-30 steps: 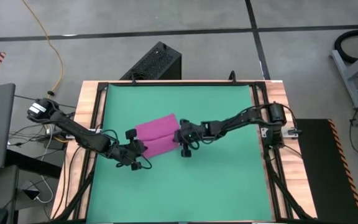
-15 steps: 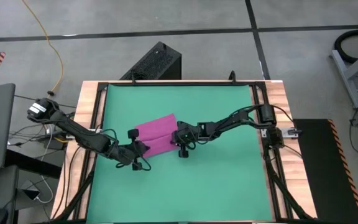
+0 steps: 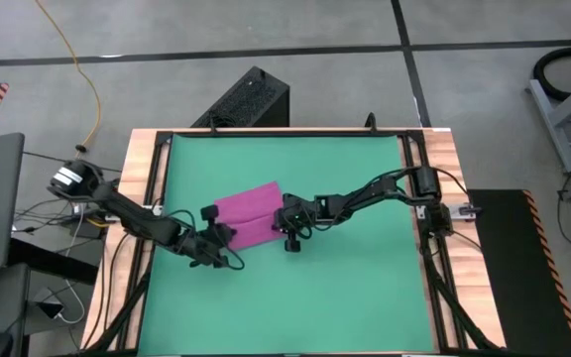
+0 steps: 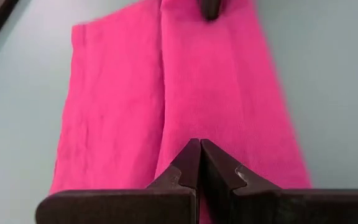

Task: Roll towel
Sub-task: Roll the pink towel

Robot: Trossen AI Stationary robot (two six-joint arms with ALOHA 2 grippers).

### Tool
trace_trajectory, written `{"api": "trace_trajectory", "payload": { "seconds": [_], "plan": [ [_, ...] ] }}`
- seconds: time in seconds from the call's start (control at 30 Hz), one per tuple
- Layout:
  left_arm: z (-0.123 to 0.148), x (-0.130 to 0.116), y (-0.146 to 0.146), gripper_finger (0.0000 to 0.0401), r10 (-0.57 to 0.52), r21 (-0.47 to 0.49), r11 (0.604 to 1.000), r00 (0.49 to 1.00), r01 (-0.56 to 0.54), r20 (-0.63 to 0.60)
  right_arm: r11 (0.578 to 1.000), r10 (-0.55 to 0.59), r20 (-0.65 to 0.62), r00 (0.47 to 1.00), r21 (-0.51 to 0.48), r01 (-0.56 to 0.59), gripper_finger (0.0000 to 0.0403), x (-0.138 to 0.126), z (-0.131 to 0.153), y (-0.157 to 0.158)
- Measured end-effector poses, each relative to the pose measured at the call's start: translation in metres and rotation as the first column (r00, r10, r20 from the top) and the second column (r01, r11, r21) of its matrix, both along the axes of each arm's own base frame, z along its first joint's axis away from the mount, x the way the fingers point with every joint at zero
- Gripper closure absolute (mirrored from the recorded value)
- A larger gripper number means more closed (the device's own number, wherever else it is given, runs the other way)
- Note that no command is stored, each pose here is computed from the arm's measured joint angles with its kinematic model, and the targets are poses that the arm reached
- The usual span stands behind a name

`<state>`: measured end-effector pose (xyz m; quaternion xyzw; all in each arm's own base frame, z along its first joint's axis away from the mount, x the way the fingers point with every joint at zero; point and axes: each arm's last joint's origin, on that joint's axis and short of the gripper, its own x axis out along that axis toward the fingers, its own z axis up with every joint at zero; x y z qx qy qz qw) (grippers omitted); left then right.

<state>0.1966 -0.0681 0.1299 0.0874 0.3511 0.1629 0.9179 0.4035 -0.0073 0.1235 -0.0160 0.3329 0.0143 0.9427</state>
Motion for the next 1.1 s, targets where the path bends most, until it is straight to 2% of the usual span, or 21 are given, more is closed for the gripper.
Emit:
{"api": "trace_trajectory", "payload": {
  "seconds": [0.17, 0.3, 0.4, 0.47, 0.57, 0.8, 1.1],
  "plan": [
    [-0.011, -0.006, 0.003, 0.0401, 0.042, -0.021, 0.999, 0.999, -0.042, -0.024, 1.0, 0.0, 0.014, 1.0, -0.001, 0.0, 0.0389, -0.002, 0.008, 0.0],
    [-0.016, -0.008, 0.004, 0.0401, 0.057, -0.026, 0.998, 0.998, -0.058, -0.041, 1.0, 0.008, 0.097, 0.995, -0.013, -0.007, 0.0383, -0.004, 0.037, 0.001],
    [-0.017, -0.008, 0.004, 0.0401, 0.053, -0.021, 0.998, 0.997, -0.054, -0.05, 0.996, 0.038, 0.166, 0.985, -0.08, -0.025, 0.0381, -0.006, 0.058, 0.0],
    [-0.017, -0.008, 0.004, 0.0401, 0.05, -0.018, 0.999, 0.997, -0.051, -0.052, 0.991, 0.025, 0.201, 0.979, -0.135, 0.002, 0.0385, -0.005, 0.062, -0.008],
    [-0.018, -0.009, 0.004, 0.0401, 0.049, -0.018, 0.999, 0.997, -0.05, -0.057, 0.987, -0.01, 0.2, 0.98, -0.155, 0.042, 0.0394, -0.003, 0.054, -0.029],
    [-0.019, -0.011, 0.005, 0.0401, 0.031, -0.001, 1.0, 0.995, -0.031, -0.099, 0.982, -0.131, 0.144, 0.981, -0.116, 0.148, 0.0396, -0.003, 0.028, -0.076],
    [-0.02, -0.011, 0.005, 0.0401, 0.03, 0.0, 1.0, 0.994, -0.03, -0.107, 0.987, -0.144, 0.103, 0.984, -0.056, 0.15, 0.0396, -0.006, 0.021, -0.082]
  ]
}}
